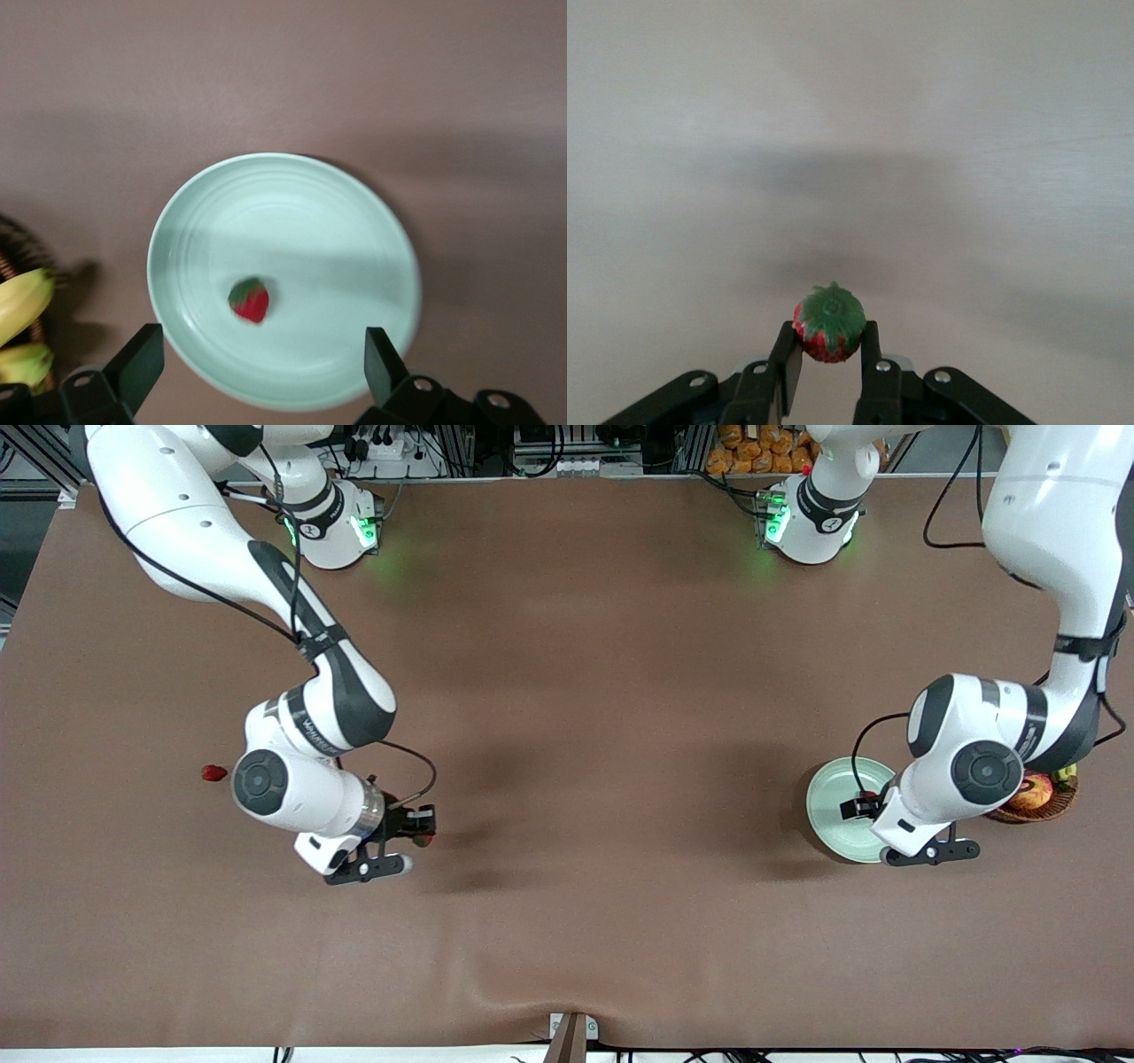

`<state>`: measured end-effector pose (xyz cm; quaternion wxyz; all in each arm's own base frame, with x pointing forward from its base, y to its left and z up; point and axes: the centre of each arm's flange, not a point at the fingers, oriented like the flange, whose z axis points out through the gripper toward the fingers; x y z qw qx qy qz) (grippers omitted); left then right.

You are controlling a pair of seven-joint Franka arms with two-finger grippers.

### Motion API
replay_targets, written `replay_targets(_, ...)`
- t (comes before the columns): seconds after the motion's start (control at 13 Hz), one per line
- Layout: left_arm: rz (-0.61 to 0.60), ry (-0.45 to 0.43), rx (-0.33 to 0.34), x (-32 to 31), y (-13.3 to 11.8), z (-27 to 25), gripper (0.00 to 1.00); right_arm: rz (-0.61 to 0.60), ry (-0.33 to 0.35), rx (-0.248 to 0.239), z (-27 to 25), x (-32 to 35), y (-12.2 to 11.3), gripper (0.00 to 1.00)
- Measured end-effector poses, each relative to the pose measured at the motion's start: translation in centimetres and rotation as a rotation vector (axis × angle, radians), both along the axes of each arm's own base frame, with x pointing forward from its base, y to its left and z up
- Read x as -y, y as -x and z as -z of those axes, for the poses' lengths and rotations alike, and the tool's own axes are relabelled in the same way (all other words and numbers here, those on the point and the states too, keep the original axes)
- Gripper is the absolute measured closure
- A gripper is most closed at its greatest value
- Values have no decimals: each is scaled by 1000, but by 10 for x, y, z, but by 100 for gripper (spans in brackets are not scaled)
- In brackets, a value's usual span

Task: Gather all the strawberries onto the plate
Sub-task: 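Carry the strawberry with the right gripper to mid-table while the left gripper returns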

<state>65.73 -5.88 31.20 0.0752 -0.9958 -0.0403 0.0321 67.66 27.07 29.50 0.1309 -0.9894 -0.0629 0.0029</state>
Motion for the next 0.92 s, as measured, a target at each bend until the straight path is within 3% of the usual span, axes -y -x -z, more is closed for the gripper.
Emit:
replay_targets(0.31, 0, 64, -21, 45, 19, -82, 0, 94, -32, -2, -6, -86, 35, 69)
replay_targets(0.54, 18, 102, -40, 72, 28, -116, 0, 168, -71, 7, -13, -143, 62, 69)
replay_targets(0.77, 26, 127, -32, 86, 38, -146, 0, 216, -148, 50, -16, -199, 92, 69)
replay_targets(0.92, 21, 145, -34, 96, 44, -155, 0, 231, -177, 44, -1, -230, 114, 69)
